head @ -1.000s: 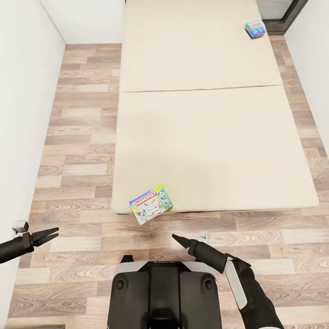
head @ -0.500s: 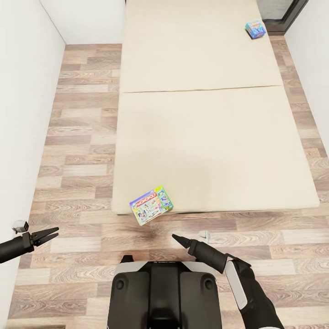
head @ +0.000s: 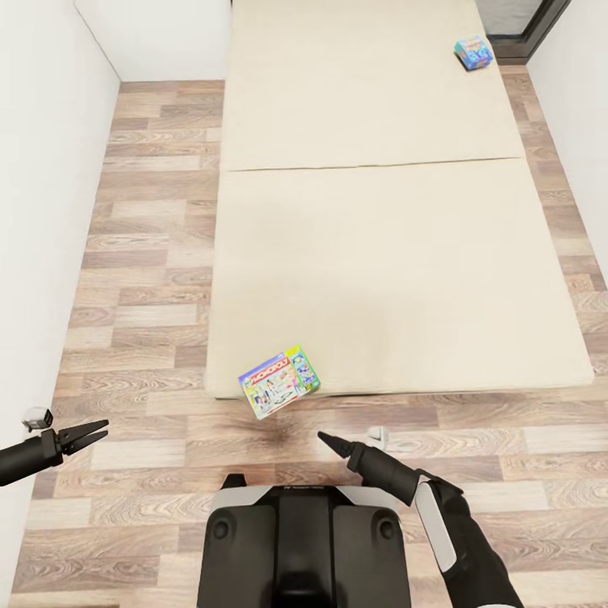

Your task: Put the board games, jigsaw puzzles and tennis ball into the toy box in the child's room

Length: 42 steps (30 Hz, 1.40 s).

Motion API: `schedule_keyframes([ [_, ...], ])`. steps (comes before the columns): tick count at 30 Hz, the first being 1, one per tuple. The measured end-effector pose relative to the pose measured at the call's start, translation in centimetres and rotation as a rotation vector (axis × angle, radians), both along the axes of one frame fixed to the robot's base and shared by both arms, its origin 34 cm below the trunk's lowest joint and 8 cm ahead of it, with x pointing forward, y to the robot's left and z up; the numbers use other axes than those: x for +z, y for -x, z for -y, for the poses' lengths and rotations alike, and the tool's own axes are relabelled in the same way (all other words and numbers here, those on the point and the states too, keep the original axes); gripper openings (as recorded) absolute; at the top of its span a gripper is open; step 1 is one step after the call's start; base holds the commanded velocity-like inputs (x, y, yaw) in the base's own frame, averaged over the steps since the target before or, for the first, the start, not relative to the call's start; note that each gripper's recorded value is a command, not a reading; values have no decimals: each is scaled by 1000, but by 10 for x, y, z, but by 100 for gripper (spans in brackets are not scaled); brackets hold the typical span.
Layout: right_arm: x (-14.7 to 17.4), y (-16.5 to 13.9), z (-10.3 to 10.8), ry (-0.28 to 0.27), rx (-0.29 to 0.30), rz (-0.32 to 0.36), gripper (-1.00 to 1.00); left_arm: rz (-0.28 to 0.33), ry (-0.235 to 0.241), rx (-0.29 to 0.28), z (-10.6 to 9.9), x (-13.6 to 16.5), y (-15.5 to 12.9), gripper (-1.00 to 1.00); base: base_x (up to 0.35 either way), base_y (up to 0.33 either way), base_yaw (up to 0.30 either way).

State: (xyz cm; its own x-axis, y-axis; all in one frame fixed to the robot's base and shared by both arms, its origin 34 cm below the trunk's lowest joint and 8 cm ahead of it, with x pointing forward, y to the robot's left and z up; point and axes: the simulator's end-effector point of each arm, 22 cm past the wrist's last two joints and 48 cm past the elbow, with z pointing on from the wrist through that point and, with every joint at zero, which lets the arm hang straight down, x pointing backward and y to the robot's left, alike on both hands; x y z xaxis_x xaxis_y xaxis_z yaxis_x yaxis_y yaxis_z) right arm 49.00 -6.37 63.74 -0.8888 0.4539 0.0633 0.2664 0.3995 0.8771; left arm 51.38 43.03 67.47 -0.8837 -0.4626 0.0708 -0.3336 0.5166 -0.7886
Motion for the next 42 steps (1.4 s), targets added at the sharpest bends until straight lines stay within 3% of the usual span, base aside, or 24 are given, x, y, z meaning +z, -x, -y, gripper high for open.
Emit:
schedule_keyframes([
  [9,-9,-6,0,-17,-60,-24,100,-1,0,0,0,-7,-3,100,0,0,0],
  [14,-7,-6,-3,-35,-60,-31,100,-1,1,-1,0,-8,-4,100,0,0,0],
  [21,14,-21,-11,-146,-83,-2,100,-1,1,-1,0,-8,-4,100,0,0,0],
  [26,16,-20,-16,-212,-86,-59,100,-1,1,-1,0,-12,-6,100,0,0,0],
  [32,7,-15,-19,-239,-96,-109,100,4,13,2,2,-15,-9,100,0,0,0],
  [35,7,-17,-19,-259,-122,-120,100,29,62,4,8,-6,-13,100,0,0,0],
  [42,7,-21,-18,-284,-155,-130,100,32,67,-1,12,-7,-15,100,0,0,0],
])
